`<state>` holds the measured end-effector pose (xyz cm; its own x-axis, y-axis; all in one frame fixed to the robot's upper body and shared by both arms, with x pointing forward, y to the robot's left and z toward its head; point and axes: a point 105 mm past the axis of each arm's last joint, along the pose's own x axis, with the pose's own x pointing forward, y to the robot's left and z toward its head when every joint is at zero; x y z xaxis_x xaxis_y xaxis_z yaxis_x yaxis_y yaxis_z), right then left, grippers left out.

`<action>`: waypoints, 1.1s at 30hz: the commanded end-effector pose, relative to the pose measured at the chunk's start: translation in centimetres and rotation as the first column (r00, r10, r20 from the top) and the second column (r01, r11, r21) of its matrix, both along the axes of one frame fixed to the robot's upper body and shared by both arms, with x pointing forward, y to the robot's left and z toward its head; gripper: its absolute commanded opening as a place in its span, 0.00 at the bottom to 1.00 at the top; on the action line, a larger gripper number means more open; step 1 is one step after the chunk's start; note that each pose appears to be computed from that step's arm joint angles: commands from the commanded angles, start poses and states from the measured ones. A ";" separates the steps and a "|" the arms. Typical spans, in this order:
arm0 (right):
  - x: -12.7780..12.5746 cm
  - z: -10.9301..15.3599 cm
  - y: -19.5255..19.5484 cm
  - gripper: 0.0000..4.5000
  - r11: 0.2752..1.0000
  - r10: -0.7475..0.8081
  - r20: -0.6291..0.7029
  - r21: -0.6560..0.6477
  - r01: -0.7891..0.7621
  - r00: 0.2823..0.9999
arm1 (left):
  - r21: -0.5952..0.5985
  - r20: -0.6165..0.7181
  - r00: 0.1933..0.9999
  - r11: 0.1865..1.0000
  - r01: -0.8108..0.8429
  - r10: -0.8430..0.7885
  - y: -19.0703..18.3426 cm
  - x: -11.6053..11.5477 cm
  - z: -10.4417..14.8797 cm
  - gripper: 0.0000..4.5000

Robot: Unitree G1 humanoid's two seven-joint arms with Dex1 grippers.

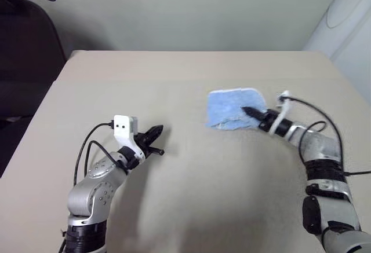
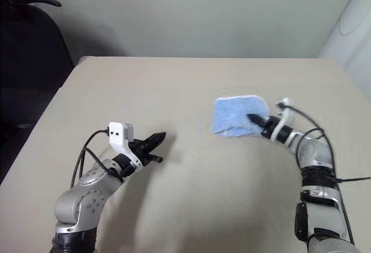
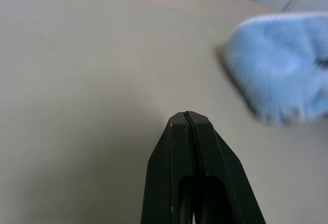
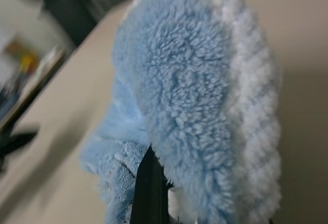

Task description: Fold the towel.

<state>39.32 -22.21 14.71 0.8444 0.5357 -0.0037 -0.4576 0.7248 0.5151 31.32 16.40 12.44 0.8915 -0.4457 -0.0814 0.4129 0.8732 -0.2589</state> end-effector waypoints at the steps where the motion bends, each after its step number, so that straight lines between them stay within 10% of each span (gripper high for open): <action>1: -0.6 2.9 -8.9 0.00 0.942 -0.331 0.043 0.082 0.326 0.943 | -0.008 0.049 0.999 1.000 0.009 -0.009 -0.3 -0.3 1.3 0.00; 7: -3.5 -0.3 -19.3 0.00 0.706 -0.695 -0.160 0.027 0.707 0.701 | -0.014 0.025 0.999 0.999 0.040 -0.040 -1.2 0.1 0.8 0.00; 13: -4.4 -2.6 -21.5 0.00 0.600 -0.792 -0.204 -0.093 0.794 0.575 | -0.011 0.024 0.997 0.997 0.073 -0.073 -2.4 1.0 0.9 0.00; 26: -6.1 -1.9 -23.0 0.97 0.600 -0.794 -0.156 -0.044 0.799 0.588 | -0.036 0.010 0.999 0.998 0.053 -0.052 -2.6 0.6 0.3 0.00; 33: -8.4 0.0 -25.7 0.99 0.515 -0.855 -0.081 -0.023 0.857 0.512 | -0.049 -0.022 0.997 0.996 0.068 -0.069 -3.0 0.5 -0.8 0.00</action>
<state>31.38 -46.42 10.99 0.8914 -0.4021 -0.2092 0.4487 0.7180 0.5321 31.82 13.69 11.17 0.8595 -0.5008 -0.1022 0.4474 0.8338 -0.3235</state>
